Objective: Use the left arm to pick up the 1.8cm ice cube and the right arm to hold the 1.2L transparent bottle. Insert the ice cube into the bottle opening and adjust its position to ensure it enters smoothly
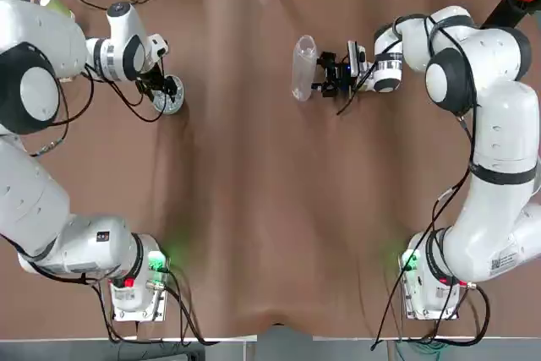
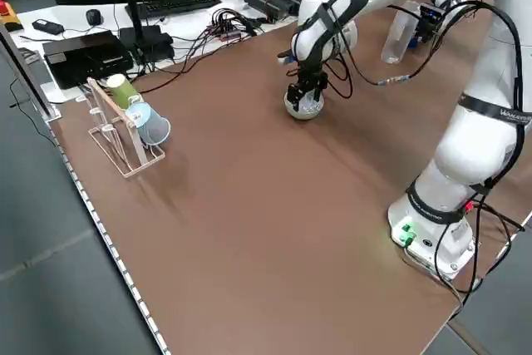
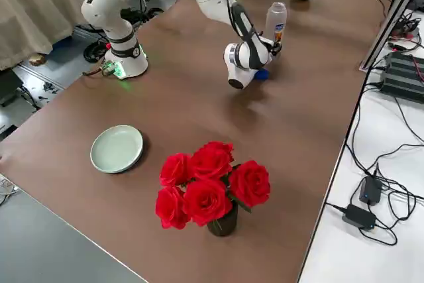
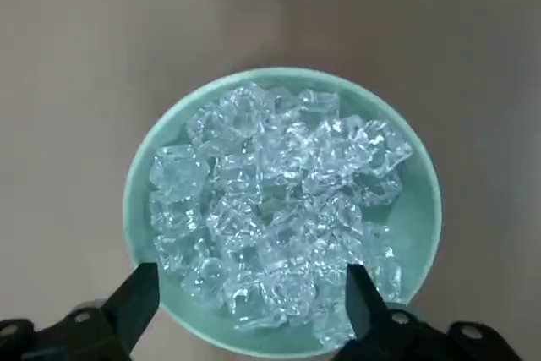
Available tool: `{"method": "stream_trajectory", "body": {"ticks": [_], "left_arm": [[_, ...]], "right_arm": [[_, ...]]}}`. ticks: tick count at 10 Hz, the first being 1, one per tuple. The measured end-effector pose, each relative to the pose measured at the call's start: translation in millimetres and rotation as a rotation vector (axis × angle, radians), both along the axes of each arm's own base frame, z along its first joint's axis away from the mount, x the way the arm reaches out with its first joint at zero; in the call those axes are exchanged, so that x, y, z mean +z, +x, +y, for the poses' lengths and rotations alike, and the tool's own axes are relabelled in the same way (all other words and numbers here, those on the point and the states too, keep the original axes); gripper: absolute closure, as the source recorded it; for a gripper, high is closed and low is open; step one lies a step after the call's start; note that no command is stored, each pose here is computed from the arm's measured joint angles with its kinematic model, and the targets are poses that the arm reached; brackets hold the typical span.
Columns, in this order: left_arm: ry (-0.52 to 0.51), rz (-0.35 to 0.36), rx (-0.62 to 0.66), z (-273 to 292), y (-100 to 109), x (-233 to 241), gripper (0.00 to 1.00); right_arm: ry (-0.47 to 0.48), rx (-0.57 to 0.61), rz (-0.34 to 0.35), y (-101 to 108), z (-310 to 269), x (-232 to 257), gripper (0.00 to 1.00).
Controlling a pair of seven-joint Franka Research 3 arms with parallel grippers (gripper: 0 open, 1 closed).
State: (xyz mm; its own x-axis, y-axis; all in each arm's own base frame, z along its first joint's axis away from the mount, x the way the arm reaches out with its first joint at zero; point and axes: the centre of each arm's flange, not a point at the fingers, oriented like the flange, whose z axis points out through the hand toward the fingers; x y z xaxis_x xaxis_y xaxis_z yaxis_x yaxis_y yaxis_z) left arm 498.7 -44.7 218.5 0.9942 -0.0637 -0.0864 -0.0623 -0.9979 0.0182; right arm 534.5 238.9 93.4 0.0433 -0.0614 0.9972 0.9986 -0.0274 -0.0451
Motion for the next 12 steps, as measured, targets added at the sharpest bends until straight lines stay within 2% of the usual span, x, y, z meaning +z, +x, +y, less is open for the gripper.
{"method": "stream_trajectory", "body": {"ticks": [11,12], "left_arm": [[-0.005,-0.017,-0.013,-7.7,4.4,-6.8,0.02],[-0.005,-0.016,-0.012,-7.8,4.4,-7.0,0.04]], "right_arm": [[0.004,0.011,-0.019,0.3,14.8,2.7,0.0],[0.005,0.011,-0.02,1.0,15.0,2.8,0.0]]}}
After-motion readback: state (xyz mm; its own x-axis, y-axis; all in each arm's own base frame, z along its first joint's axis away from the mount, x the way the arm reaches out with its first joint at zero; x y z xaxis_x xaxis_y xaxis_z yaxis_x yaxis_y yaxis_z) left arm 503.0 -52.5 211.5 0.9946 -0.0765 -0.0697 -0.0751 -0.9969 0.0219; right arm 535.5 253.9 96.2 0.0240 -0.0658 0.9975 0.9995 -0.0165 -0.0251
